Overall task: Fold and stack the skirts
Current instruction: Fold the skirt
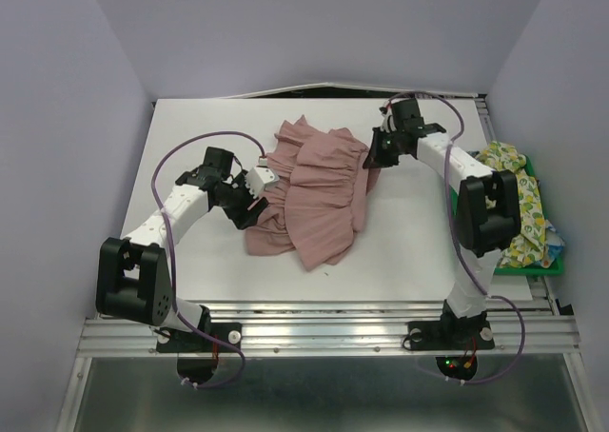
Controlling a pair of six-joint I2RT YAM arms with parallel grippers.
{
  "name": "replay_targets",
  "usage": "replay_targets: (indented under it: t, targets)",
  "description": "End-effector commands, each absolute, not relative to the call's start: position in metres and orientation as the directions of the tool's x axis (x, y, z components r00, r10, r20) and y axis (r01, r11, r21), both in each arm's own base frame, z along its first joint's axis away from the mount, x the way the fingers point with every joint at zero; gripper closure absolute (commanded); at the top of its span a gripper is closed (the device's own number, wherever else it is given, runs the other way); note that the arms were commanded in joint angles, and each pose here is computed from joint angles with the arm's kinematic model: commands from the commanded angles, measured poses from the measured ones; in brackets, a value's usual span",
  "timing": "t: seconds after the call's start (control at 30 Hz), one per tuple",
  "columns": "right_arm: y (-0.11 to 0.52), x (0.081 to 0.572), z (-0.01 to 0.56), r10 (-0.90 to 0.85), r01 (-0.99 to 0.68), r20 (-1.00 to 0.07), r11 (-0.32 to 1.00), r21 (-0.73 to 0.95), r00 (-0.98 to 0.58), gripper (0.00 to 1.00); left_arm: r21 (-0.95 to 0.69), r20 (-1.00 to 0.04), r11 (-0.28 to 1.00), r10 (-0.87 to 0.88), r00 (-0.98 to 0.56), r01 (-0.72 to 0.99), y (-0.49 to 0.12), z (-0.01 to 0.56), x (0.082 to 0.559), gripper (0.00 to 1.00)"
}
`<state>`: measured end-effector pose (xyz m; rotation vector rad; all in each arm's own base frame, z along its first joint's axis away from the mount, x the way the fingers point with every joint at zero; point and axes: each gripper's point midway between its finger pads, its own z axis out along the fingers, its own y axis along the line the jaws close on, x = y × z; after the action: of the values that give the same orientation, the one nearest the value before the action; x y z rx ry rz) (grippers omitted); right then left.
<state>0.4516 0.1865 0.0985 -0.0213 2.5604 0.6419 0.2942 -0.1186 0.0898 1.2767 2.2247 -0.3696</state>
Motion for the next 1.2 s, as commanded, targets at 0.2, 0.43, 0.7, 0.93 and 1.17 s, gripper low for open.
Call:
replay_targets:
  t: [0.2, 0.43, 0.7, 0.93, 1.17]
  targets:
    - [0.131, 0.427, 0.030, 0.098, -0.061, -0.343, 0.904, 0.423, -0.934, 0.99, 0.039, -0.598, 0.521, 0.696, -0.397, 0.853, -0.126, 0.099, 0.310, 0.30]
    - [0.122, 0.431, -0.022, 0.051, -0.056, -0.283, 0.932, 0.358, -0.958, 0.99, 0.102, -0.576, 0.478, 0.743, -0.341, 0.872, -0.125, 0.098, 0.310, 0.32]
    - [0.108, 0.470, -0.031, -0.029, -0.133, -0.380, 0.959, 0.250, -0.925, 0.99, 0.201, -0.558, 0.348, 0.809, -0.185, 0.916, -0.144, 0.096, 0.295, 0.32]
    - [0.144, 0.505, 0.017, -0.093, -0.245, -0.472, 0.931, 0.272, -0.876, 0.44, 0.255, -0.483, 0.211, 0.873, -0.065, 0.943, -0.156, 0.076, 0.269, 0.28]
    - [0.124, 0.474, 0.109, -0.291, -0.433, -0.585, 0.894, 0.114, -0.757, 0.00, 0.269, -0.537, 0.224, 0.843, -0.047, 0.937, -0.179, 0.082, 0.278, 0.27]
